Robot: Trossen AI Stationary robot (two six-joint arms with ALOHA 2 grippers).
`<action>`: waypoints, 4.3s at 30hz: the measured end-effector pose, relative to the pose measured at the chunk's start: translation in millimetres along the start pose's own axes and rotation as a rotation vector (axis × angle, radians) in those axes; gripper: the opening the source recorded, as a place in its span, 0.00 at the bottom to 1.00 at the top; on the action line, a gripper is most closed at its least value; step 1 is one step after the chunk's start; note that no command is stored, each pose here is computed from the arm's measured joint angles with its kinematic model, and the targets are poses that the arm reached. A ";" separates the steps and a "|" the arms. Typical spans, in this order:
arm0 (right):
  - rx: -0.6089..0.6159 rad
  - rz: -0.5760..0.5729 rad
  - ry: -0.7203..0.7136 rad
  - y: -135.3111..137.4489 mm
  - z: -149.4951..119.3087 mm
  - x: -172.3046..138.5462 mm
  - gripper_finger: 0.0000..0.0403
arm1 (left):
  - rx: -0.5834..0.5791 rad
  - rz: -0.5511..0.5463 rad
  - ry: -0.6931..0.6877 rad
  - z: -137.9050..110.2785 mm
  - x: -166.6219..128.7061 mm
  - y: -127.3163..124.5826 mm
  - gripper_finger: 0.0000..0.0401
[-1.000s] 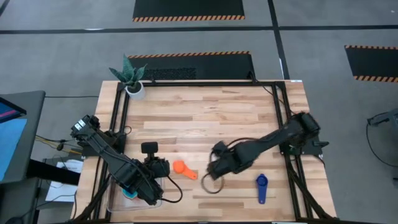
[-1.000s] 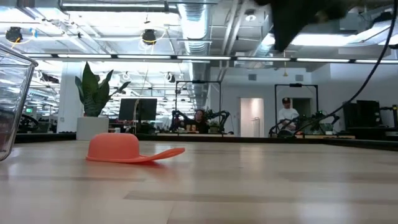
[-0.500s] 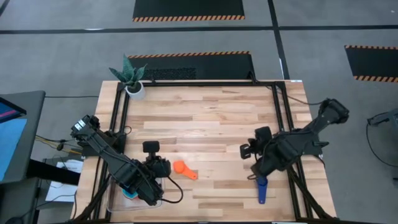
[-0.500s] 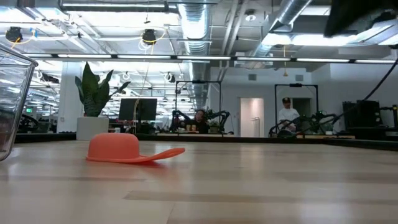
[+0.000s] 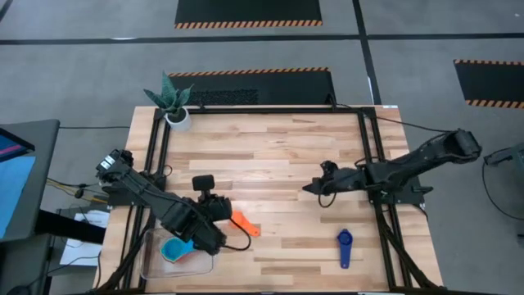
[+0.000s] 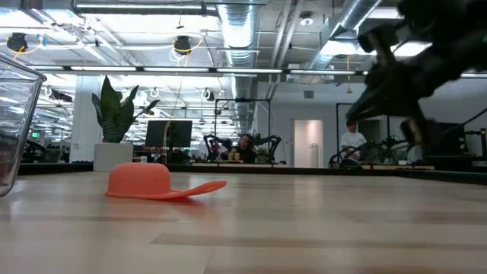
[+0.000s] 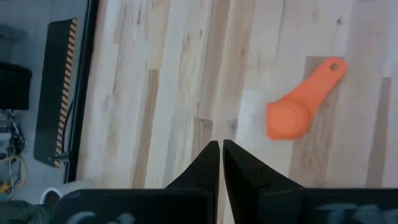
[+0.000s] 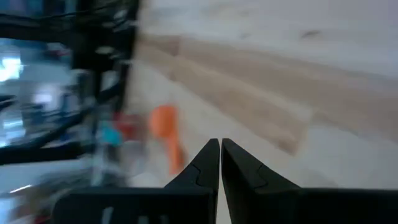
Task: Nest measuring cups in basket
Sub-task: Stack the orange measuring cup on top of the light blue measuring cup in the transparent bin
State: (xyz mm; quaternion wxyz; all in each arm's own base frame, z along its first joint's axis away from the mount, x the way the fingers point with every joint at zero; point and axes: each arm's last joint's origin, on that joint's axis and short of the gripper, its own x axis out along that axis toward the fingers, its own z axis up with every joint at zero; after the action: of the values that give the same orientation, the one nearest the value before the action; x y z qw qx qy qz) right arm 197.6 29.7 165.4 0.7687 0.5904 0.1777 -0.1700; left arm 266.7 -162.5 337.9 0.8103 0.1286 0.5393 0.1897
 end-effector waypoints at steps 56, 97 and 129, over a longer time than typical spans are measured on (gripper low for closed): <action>0.096 0.118 0.370 48.9 -67.6 183.2 0.63 | 0.021 -0.032 0.029 -0.6 0.5 -0.4 0.03; 0.035 -0.185 0.393 60.8 -60.7 179.2 0.63 | 0.020 -0.037 0.032 -0.6 0.5 -0.6 0.03; 0.098 -0.130 0.322 70.3 -86.5 172.8 0.63 | 0.017 -0.029 0.025 -0.4 0.5 -0.4 0.03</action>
State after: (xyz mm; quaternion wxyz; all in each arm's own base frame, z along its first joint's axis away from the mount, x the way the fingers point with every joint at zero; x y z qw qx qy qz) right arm 376.3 121.7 122.3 0.6880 0.6341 0.3277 -0.1311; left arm 266.6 -162.7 337.2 0.8051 0.1253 0.5527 0.1751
